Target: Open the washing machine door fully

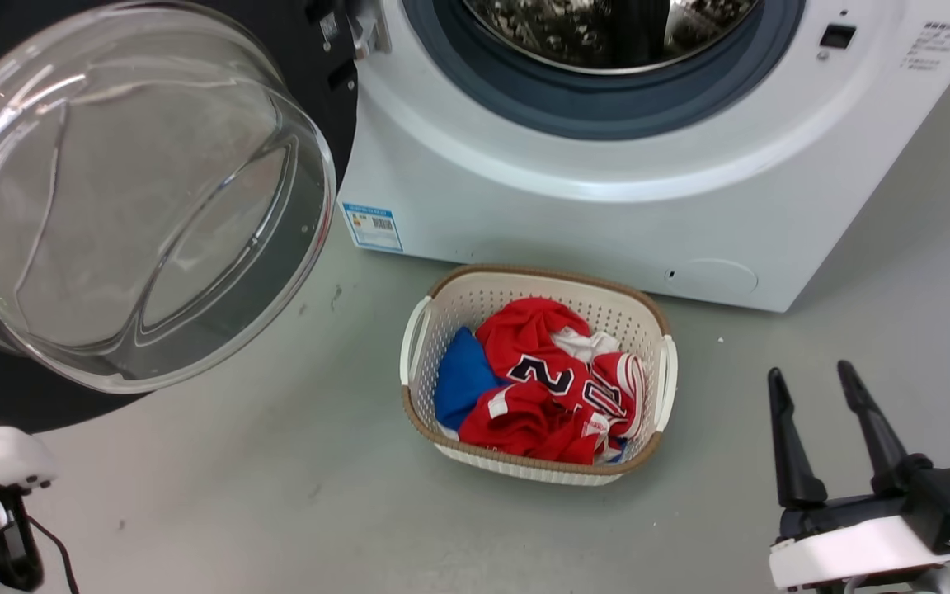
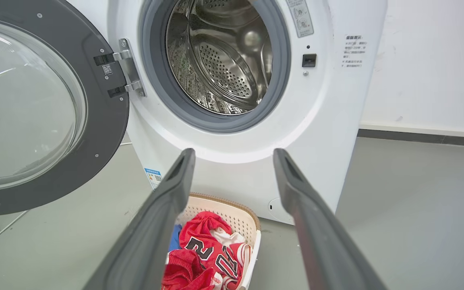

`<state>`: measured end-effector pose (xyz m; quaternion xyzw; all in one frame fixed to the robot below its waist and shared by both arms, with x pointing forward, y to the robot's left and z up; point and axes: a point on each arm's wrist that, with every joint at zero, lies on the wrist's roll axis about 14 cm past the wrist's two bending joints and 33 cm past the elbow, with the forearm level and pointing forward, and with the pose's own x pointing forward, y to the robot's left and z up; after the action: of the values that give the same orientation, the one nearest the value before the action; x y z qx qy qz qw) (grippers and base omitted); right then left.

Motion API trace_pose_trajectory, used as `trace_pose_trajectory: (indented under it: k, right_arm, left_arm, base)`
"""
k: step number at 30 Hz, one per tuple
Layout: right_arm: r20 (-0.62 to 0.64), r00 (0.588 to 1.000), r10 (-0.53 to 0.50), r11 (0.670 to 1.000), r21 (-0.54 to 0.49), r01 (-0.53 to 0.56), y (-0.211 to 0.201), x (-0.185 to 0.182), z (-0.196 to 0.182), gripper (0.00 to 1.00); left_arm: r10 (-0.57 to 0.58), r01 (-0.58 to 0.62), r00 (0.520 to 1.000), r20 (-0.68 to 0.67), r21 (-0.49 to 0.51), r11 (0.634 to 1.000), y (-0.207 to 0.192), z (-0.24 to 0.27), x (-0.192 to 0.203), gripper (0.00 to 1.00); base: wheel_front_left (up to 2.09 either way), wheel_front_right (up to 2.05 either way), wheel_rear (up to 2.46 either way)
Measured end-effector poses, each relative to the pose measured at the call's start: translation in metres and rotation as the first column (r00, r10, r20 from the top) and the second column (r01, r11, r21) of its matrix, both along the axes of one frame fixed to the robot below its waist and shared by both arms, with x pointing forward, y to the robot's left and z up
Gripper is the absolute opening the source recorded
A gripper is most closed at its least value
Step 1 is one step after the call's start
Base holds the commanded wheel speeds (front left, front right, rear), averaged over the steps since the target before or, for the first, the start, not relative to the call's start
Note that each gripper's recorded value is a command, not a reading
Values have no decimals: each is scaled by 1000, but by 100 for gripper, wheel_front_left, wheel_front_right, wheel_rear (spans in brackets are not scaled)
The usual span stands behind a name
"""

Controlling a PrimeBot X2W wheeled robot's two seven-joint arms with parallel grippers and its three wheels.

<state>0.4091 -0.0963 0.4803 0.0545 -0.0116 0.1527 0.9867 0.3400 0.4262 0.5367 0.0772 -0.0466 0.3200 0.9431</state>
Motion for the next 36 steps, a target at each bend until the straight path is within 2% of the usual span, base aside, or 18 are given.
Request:
trace_pose_trajectory:
  k: [5, 11, 21, 36]
  right_arm:
    - [74, 996, -39, 999, -1, 39, -14, -5, 26, 100]
    - [155, 984, -85, 996, -4, 86, -31, -17, 55, 100]
    - [192, 970, -146, 989, -8, 151, -54, -47, 69, 100]
    - [148, 957, -250, 968, 20, 250, -86, -76, 57, 100]
  left_arm:
    - [-77, 75, 996, 51, 41, 996, -24, 19, -5, 0]
    - [-216, 211, 972, 89, 68, 975, -71, 31, -1, 0]
    - [-437, 435, 893, 109, 45, 899, -153, 27, 5, 0]
    - [-605, 612, 791, 92, -75, 788, -231, -5, 7, 0]
  base:
    - [0, 0, 0]
    - [0, 0, 0]
    - [0, 0, 0]
    - [0, 0, 0]
